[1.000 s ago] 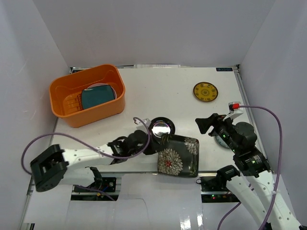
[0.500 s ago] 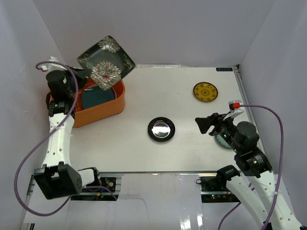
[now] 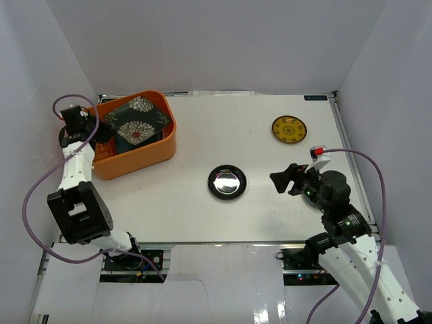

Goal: Place the plates into the plastic bin on the countertop

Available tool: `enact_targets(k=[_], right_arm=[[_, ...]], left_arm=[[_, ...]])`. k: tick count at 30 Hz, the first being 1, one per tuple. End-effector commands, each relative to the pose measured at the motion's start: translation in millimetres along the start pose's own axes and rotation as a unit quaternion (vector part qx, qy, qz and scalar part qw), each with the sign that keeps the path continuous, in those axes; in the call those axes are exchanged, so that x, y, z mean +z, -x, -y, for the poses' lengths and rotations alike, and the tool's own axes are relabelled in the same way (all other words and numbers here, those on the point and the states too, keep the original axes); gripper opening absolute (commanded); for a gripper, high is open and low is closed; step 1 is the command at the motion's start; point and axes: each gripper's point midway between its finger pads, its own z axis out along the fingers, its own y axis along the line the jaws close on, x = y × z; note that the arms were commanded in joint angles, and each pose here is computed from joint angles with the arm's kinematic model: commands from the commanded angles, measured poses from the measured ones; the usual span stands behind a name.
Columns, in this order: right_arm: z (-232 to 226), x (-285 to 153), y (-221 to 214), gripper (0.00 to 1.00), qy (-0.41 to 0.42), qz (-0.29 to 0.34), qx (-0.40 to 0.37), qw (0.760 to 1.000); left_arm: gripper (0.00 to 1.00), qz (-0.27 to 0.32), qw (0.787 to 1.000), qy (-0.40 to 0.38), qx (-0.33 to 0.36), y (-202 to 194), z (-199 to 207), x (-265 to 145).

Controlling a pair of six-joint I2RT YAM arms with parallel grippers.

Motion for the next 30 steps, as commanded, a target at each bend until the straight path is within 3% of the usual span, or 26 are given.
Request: enact_targets(k=[1,18,19,21,23,26,30], right_arm=[[0,8,-3,0.75,0.011,0.007,-0.01,1.0],[14,20,-32,0.78,-0.003,-0.023,0.004,1.0],[15,21,-33,0.8,-0.006,-0.023,0.004,1.0],[15,21,-34,0.87,-0.006,-0.023,0.007,1.0],[16,22,-34,0.9,-0.008,-0.022,0.009,1.0],[17,25,-32,0.94,-0.015,-0.021,0.015,1.0],[19,28,-29,0.98,-0.027,-0.027,0.02,0.999]], left_arm=[[0.0,0.02,0.997,-0.048,0.053,24,36,-5],[0.0,-0.02,0.996,0.042,0.073,24,-27,54],[0.26,-0.025,0.996,0.052,0.072,21,-33,55],[0.6,-0.032,0.996,0.05,0.066,16,-33,54],[0.88,-0.02,0.998,0.029,0.058,19,-20,45],[0.97,0.001,0.999,-0.018,0.041,20,7,26],[0.98,0.077,0.995,0.011,0.056,39,13,4]])
